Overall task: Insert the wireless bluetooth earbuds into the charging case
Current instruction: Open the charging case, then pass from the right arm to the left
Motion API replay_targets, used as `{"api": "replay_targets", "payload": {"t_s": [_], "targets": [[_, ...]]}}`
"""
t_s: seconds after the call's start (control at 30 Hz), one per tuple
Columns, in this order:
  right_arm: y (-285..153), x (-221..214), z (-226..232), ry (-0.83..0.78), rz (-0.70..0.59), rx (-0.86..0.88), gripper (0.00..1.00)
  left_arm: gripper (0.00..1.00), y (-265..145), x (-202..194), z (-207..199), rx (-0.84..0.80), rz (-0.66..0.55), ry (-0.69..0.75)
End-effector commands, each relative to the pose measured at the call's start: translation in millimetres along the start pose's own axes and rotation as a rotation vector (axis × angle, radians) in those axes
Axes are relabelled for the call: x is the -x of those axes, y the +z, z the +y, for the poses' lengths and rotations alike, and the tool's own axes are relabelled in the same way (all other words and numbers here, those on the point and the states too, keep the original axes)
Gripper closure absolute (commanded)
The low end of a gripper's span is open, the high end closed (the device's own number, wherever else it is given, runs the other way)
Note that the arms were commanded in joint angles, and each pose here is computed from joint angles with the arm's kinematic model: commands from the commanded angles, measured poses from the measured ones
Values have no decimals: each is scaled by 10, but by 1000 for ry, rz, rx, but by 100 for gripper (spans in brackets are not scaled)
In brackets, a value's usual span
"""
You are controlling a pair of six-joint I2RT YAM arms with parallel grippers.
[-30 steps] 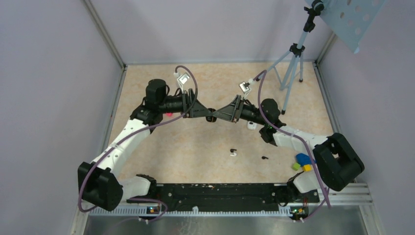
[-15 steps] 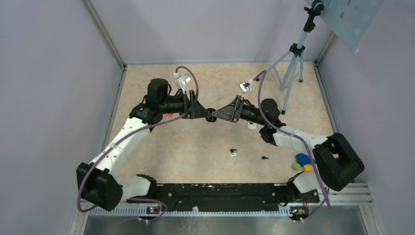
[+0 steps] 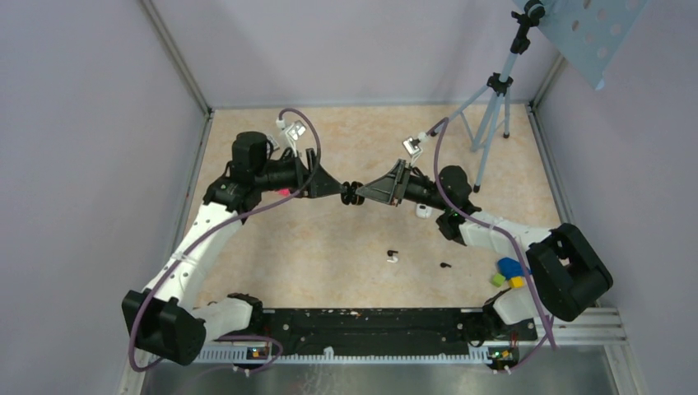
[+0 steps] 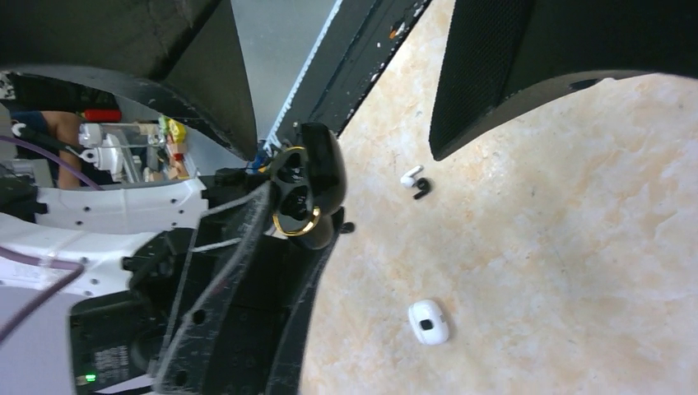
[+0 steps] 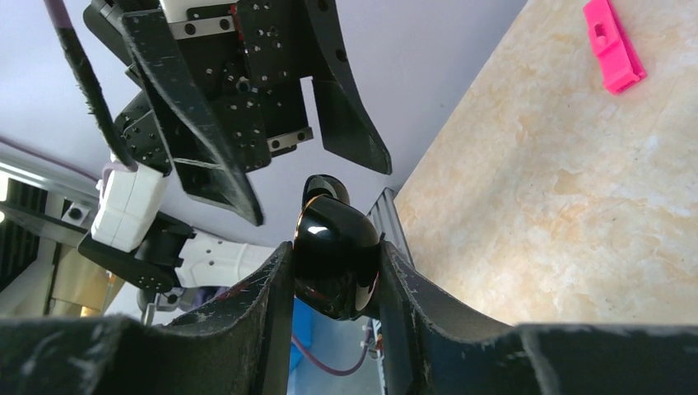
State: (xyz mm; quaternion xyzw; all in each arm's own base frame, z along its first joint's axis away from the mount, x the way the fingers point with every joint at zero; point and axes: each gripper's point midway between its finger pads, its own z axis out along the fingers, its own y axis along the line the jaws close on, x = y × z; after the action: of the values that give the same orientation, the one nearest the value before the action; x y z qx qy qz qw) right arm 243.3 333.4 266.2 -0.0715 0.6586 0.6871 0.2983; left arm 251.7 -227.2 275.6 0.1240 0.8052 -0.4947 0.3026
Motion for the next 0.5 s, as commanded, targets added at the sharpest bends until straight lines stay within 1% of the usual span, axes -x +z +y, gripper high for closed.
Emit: {"api": "replay_targets", "payload": {"t_s": [0.0,0.17,0.3,0.37,0.47], "targets": [[-12,70,208,-57,-17,80,100,17,-148,100,-323,-132,-45,67],[-20,79,281,-48,-18,129,100,13,-88,1,-257,-193,-24,-20],[-43,82,315,-38,-18,164,100,10,-147,-21,-350,-260,-53,4],[-41,78,315,-41,-15,171,100,9,-195,-7,-413,-282,-79,41],[-35,68,329,-41,-4,191,100,6,-225,-50,-427,-280,-55,65]]}}
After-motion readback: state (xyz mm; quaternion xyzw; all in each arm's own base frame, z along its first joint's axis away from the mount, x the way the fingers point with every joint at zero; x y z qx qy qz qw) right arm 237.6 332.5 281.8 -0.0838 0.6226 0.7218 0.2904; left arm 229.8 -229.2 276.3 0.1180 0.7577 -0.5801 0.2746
